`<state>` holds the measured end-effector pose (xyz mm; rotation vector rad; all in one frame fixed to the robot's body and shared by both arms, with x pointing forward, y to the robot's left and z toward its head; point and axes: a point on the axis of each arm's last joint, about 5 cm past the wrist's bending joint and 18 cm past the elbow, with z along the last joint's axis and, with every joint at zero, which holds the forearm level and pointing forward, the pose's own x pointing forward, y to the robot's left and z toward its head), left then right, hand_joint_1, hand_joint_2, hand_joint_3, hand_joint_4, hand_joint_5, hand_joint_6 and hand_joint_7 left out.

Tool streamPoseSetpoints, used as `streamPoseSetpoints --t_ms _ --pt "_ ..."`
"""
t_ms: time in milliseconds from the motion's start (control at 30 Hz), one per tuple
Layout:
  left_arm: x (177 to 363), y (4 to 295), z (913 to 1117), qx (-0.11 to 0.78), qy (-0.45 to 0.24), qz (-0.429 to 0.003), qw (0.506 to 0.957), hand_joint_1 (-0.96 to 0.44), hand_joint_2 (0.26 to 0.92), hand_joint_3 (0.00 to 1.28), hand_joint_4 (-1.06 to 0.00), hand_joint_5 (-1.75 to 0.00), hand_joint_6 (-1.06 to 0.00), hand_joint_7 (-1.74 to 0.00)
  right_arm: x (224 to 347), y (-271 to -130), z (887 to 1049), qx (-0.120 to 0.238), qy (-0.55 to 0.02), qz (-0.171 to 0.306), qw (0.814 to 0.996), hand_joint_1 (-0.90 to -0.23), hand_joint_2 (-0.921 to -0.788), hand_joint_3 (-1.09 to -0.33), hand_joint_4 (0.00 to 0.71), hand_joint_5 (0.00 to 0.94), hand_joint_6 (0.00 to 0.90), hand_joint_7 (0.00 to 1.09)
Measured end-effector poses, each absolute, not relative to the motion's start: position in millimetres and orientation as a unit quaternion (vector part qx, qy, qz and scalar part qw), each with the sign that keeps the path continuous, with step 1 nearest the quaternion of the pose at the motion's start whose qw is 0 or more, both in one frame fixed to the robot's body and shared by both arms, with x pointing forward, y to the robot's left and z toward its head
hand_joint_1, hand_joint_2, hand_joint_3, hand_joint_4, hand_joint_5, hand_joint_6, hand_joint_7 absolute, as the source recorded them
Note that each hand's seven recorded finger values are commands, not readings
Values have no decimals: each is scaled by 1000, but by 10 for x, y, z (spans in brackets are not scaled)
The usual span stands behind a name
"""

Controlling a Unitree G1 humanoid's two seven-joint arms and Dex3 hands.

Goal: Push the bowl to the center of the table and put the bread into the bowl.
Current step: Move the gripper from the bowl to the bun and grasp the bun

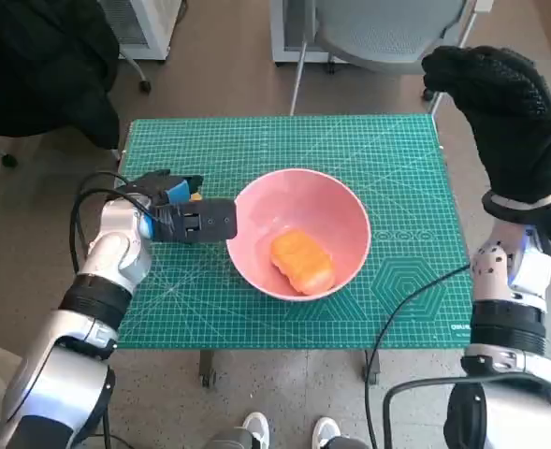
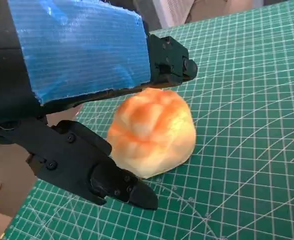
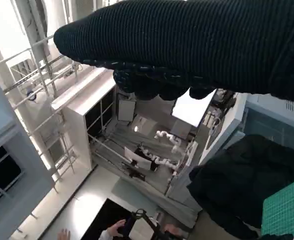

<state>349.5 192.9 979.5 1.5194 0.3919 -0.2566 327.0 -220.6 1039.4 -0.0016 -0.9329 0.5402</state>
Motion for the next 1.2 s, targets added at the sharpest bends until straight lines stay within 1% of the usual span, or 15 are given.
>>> streamPoseSetpoints --t_ms 133,267,433,467,500,600,633,667,700,733,767,833,933,1033,1200 --pt "3490 1941 9711 686 161 -104 702 -204 784 9 -180 -28 -288 -30 3260 -2216 10385 -2 -444 256 858 -710 -921 -751 229 1 286 5" --pt "3479 1941 9640 688 149 -98 703 -111 817 17 -258 -25 -365 -33 3255 -2219 10392 -3 -446 256 858 -711 -921 -751 229 1 286 5" --pt "3469 1943 9589 692 135 -92 703 -35 854 24 -340 -26 -440 -32 3247 -2218 10405 -5 -449 258 856 -713 -921 -751 230 1 287 4" --pt "3467 1945 9580 692 134 -92 703 -18 864 24 -383 -28 -469 -30 3246 -2218 10406 -5 -449 258 855 -715 -921 -751 230 1 287 4" --pt "3465 1948 9571 693 132 -92 703 -12 868 24 -399 -28 -479 -29 3244 -2219 10407 -6 -449 258 855 -716 -921 -751 230 1 287 4" --pt "3459 1957 9550 692 130 -94 704 18 890 26 -555 -71 -557 -37 3238 -2221 10407 -6 -450 258 855 -721 -921 -750 230 1 287 4" --pt "3459 1960 9546 691 130 -94 705 27 898 24 -630 -112 -593 -38 3236 -2222 10404 -6 -449 259 855 -722 -921 -750 230 1 287 4" --pt "3459 1962 9544 691 129 -94 705 95 903 38 -636 -339 -639 -53 3234 -2223 10402 -6 -449 259 855 -723 -921 -750 230 1 287 4" --pt "3461 1966 9543 691 129 -94 705 191 909 73 -626 -689 -703 -75 3232 -2224 10398 -6 -448 259 856 -724 -921 -750 230 1 287 4" --pt "3463 1969 9544 691 129 -93 705 124 914 88 -635 -930 -664 -421 3230 -2226 10394 -6 -447 259 856 -726 -921 -750 230 1 287 4" --pt "3465 1971 9548 691 129 -93 705 81 916 102 -636 -1090 -633 -648 3228 -2227 10390 -6 -447 259 856 -728 -921 -750 230 1 287 4" --pt "3472 1976 9559 692 130 -92 704 42 918 100 -635 -1231 -639 -817 3225 -2229 10384 -5 -445 259 857 -730 -921 -750 230 0 287 4" --pt "3476 1987 9565 693 134 -91 703 15 919 100 -601 -1327 -666 -956 3222 -2232 10376 -5 -444 258 858 -731 -921 -749 229 0 287 3" --pt "3478 1992 9567 694 136 -90 702 5 920 103 -582 -1360 -671 -1012 3219 -2236 10372 -5 -443 258 858 -732 -921 -749 229 0 286 3" --pt "3480 1999 9574 693 138 -92 702 1 920 113 -582 -1346 -642 -1087 3219 -2235 10371 -5 -443 257 859 -732 -921 -748 230 0 286 3"
